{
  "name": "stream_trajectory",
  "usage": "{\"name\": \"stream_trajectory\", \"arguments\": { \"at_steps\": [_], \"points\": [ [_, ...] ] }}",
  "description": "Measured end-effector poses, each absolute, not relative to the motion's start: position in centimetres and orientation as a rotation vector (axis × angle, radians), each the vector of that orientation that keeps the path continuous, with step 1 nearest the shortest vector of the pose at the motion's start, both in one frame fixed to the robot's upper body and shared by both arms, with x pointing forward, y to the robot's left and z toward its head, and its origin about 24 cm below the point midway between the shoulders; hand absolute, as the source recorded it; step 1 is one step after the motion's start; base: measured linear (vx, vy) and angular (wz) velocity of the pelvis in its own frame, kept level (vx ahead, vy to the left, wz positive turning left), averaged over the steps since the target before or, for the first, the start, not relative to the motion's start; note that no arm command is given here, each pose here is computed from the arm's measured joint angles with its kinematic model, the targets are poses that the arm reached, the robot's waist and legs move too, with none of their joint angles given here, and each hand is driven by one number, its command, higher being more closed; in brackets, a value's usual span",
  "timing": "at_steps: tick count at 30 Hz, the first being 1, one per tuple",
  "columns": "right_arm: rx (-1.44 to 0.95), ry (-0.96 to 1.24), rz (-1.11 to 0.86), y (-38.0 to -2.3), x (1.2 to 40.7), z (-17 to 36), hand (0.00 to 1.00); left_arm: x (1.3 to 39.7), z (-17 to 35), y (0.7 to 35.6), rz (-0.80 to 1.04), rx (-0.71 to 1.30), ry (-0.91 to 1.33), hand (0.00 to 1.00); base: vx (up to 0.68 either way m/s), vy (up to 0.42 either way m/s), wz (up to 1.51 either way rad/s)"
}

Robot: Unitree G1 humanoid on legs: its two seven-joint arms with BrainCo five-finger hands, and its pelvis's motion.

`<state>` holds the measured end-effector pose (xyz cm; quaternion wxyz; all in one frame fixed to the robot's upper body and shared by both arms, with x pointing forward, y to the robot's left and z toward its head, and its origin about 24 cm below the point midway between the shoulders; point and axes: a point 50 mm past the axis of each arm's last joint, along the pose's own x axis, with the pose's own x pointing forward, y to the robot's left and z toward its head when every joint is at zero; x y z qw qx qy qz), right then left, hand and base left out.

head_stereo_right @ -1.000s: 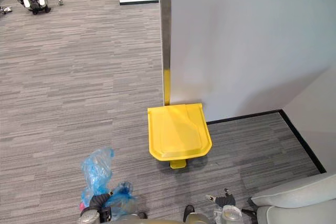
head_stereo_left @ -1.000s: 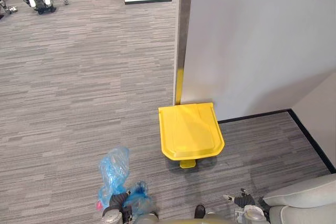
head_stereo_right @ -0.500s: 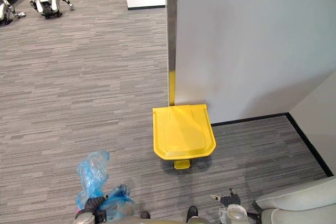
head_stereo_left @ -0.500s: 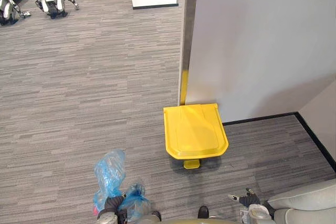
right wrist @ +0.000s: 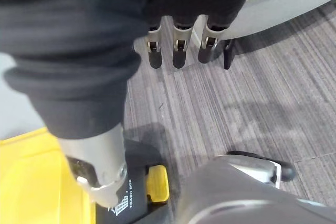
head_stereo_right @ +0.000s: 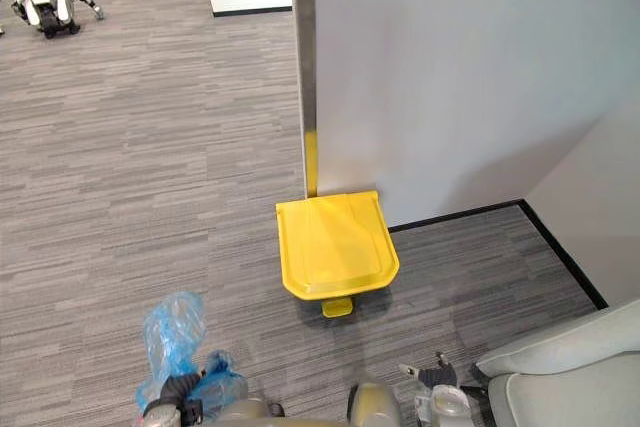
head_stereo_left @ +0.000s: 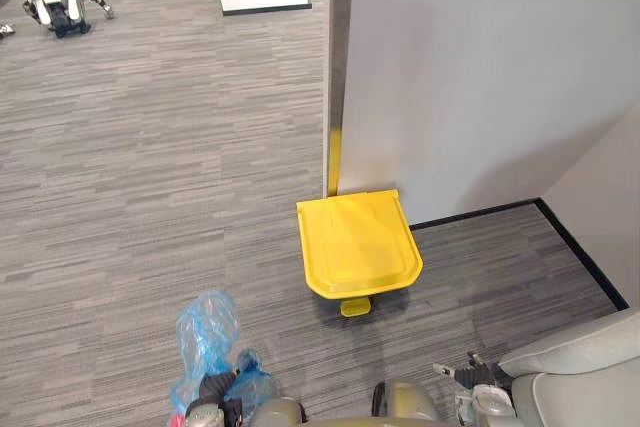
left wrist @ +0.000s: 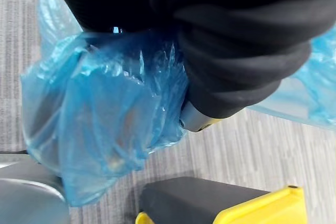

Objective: Gather rubbish on tea table into small bin, then transfer packed bag to large trash can.

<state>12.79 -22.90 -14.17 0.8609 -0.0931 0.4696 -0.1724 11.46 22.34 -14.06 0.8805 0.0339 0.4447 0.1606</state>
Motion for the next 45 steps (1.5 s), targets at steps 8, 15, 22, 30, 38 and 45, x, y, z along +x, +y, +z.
{"name": "stream_trajectory", "arguments": {
  "at_steps": [8, 15, 22, 30, 38, 45],
  "points": [
    [-0.129, 0.893, -0.473, -24.3, 14.1, -12.7, 0.00, 16.3, -12.2, 21.6, 0.282, 0.075, 0.788, 1.00, 0.29, -0.094, 0.29],
    [-0.074, 0.884, -0.517, -24.2, 13.9, -12.7, 0.00, 16.9, -12.1, 20.6, 0.263, 0.065, 0.770, 1.00, 0.36, -0.103, 0.13],
    [-0.090, 0.902, -0.449, -22.8, 14.4, -13.1, 0.00, 17.0, -12.1, 20.6, 0.260, 0.066, 0.768, 1.00, 0.22, 0.005, -0.05],
    [-0.215, 0.727, -0.170, -18.0, 20.2, -10.7, 0.00, 17.2, -11.4, 20.4, 0.219, 0.103, 0.727, 1.00, 0.07, 0.086, 0.04],
    [-0.281, 0.351, 0.019, -13.0, 28.2, -3.4, 0.00, 17.9, -9.9, 20.4, 0.232, 0.085, 0.622, 1.00, 0.05, 0.067, 0.04],
    [-0.371, 0.266, -0.002, -15.5, 30.8, -0.7, 0.00, 18.6, -9.3, 19.5, 0.193, 0.072, 0.581, 1.00, 0.04, 0.092, 0.14]
  ]
}}
